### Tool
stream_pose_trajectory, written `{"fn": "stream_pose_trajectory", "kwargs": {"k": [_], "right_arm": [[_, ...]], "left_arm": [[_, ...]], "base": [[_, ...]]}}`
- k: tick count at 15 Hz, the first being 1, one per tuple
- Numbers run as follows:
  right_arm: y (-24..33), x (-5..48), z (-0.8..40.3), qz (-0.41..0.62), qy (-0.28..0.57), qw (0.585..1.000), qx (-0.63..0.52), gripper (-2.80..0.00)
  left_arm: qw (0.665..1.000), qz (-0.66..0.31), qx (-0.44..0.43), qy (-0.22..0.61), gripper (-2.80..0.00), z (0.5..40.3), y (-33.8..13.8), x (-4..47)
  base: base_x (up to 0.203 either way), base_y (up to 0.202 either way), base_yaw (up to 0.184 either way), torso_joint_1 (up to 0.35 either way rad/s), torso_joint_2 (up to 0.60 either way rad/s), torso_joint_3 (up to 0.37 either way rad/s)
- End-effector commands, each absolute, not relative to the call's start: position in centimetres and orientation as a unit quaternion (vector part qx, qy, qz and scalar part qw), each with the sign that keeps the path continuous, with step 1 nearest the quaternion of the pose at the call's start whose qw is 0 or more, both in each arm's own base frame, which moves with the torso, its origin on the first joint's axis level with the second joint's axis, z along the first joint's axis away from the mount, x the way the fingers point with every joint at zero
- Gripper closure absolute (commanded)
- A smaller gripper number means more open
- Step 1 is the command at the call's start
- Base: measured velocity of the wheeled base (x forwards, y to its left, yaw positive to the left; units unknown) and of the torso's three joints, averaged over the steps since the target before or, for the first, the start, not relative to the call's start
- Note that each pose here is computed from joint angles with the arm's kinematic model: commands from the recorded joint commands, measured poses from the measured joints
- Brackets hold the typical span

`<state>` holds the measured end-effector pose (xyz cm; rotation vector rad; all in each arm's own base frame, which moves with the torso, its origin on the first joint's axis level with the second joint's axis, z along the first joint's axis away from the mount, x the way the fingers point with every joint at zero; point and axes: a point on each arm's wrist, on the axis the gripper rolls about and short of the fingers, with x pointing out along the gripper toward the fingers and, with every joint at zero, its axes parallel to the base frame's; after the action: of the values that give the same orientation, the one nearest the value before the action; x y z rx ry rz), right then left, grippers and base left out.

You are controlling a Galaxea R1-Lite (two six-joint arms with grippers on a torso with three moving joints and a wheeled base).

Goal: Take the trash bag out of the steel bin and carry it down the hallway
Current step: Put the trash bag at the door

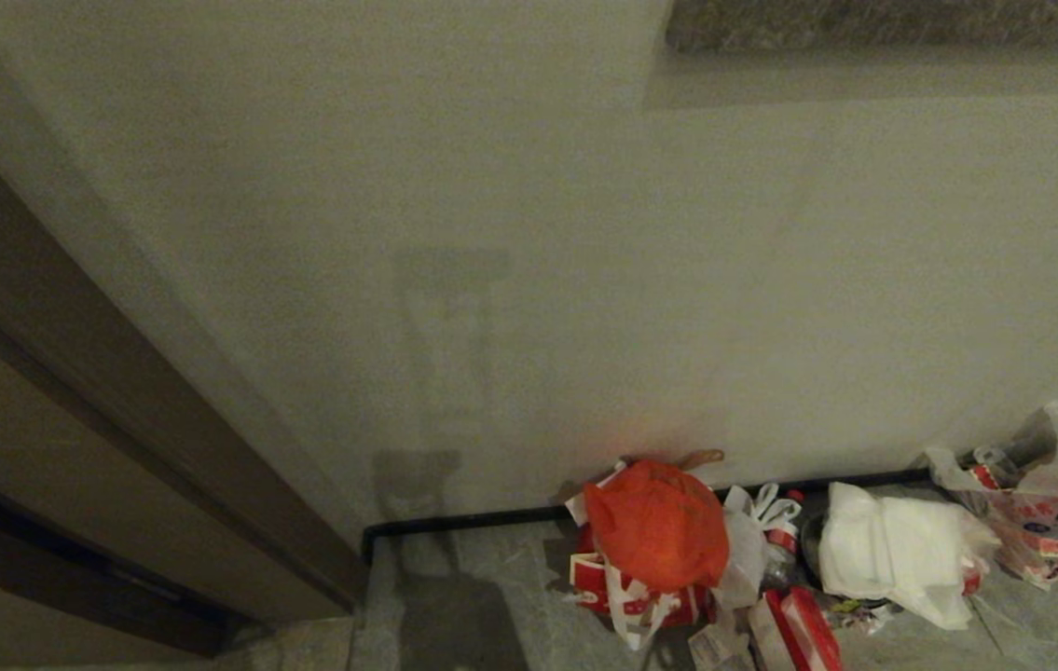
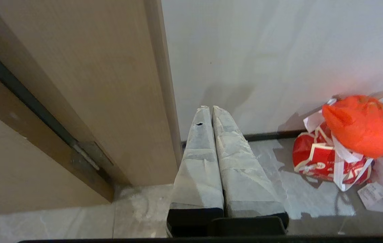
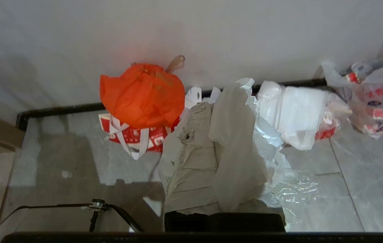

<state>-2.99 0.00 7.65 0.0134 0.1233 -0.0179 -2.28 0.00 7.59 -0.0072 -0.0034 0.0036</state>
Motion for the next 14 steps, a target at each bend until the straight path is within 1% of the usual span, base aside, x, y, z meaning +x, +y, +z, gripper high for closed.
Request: {"fn": "stream_pose_trajectory", "kwargs": {"k": [1,14], "right_arm": [[0.0,-2.99,7.64,-0.009,0.062,0.998,0.007,0.0],[0.01,-2.99,7.64,-0.006,0.062,0.998,0.003,0.0]], "left_arm": [[1.0,0.002,-0.004,-0.002,0.0,7.6,0.0,-2.27],[1.0,0.002,-0.004,-0.001,0.0,7.59,0.0,-2.27]], "base": [[0.0,0.0,0.0,0.004,0.01,-0.197],[0.0,0.0,0.0,0.004,0.0,-0.197]]}}
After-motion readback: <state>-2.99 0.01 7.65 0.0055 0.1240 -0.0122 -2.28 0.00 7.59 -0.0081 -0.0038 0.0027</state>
